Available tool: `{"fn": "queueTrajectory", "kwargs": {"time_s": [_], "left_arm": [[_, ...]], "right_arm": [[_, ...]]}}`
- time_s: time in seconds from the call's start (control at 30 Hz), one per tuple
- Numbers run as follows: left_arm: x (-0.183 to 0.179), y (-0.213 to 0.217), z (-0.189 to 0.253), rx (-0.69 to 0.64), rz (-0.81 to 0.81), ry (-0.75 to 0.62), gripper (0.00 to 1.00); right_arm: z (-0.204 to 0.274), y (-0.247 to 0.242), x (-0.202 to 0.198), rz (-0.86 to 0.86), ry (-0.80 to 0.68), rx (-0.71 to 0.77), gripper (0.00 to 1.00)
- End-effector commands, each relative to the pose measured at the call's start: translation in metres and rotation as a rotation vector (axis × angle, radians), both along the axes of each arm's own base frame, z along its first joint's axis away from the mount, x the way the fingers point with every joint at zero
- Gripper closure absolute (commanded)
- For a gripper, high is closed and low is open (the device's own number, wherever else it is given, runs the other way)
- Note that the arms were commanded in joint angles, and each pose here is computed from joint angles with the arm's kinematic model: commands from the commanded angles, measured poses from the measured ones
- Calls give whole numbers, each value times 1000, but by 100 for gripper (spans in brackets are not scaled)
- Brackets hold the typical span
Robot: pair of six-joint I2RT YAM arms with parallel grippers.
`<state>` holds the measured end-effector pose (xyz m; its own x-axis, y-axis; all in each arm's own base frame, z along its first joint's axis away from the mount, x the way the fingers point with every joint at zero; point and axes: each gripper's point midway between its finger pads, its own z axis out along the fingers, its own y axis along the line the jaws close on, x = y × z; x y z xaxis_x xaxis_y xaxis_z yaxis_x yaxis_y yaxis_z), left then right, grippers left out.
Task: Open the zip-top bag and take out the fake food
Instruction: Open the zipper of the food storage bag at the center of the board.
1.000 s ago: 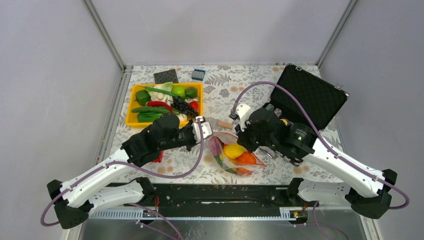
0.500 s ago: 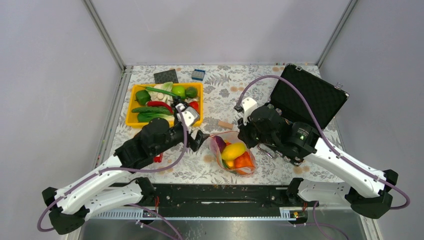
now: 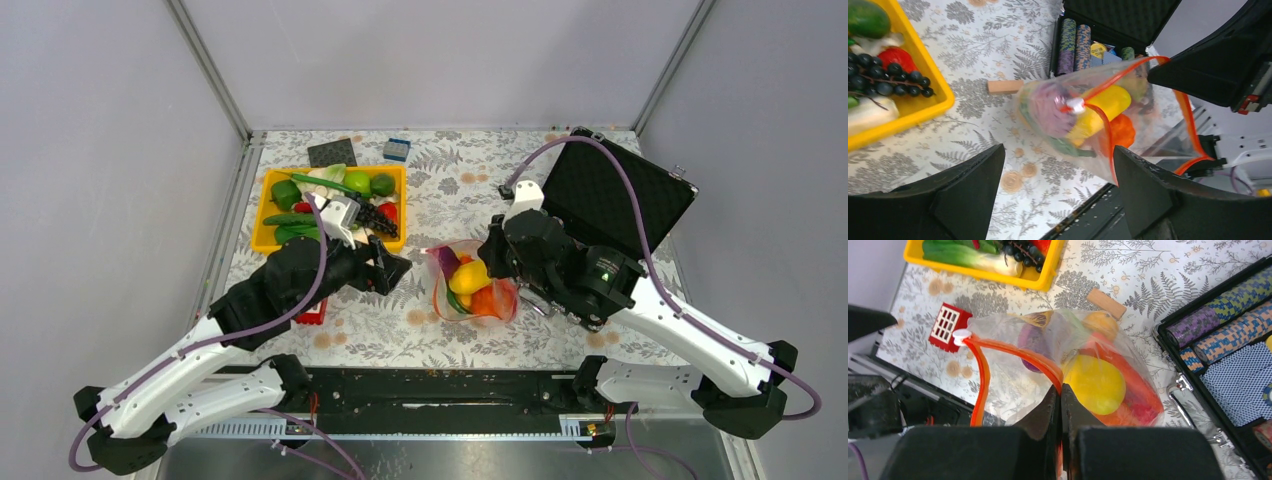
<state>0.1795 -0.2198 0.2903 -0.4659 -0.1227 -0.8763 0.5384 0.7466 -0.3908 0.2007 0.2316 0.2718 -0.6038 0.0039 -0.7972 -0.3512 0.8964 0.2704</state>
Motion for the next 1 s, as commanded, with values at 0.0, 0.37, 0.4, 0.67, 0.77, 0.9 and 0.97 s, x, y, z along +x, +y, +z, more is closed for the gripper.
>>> {"fn": "queueTrajectory", "kwargs": {"time_s": [0.0,0.37,0.4,0.67,0.77,0.9,0.97], "left_arm": [[-6,-6,19,-122,12,77,20],[-6,-29,-26,-46,-36,192,27],[-7,-32,-30,-43,-49,207,28],[-17,-47,-45,-71,-108,273,33],[-19,-48,-42,-90,-104,280,33],[-19,-47,-34,-109,-103,261,33],[-19,-47,-37,-102,-103,266,33]], "right_arm": [[24,-2,19,-171,-47,149,100],[-9,17,18,-131,-13,143,100],[-12,18,18,-132,-8,141,100],[-24,25,18,-117,5,147,100],[-23,29,19,-102,7,153,100],[-20,40,17,-67,21,170,100],[-20,43,17,-56,26,174,100]]}}
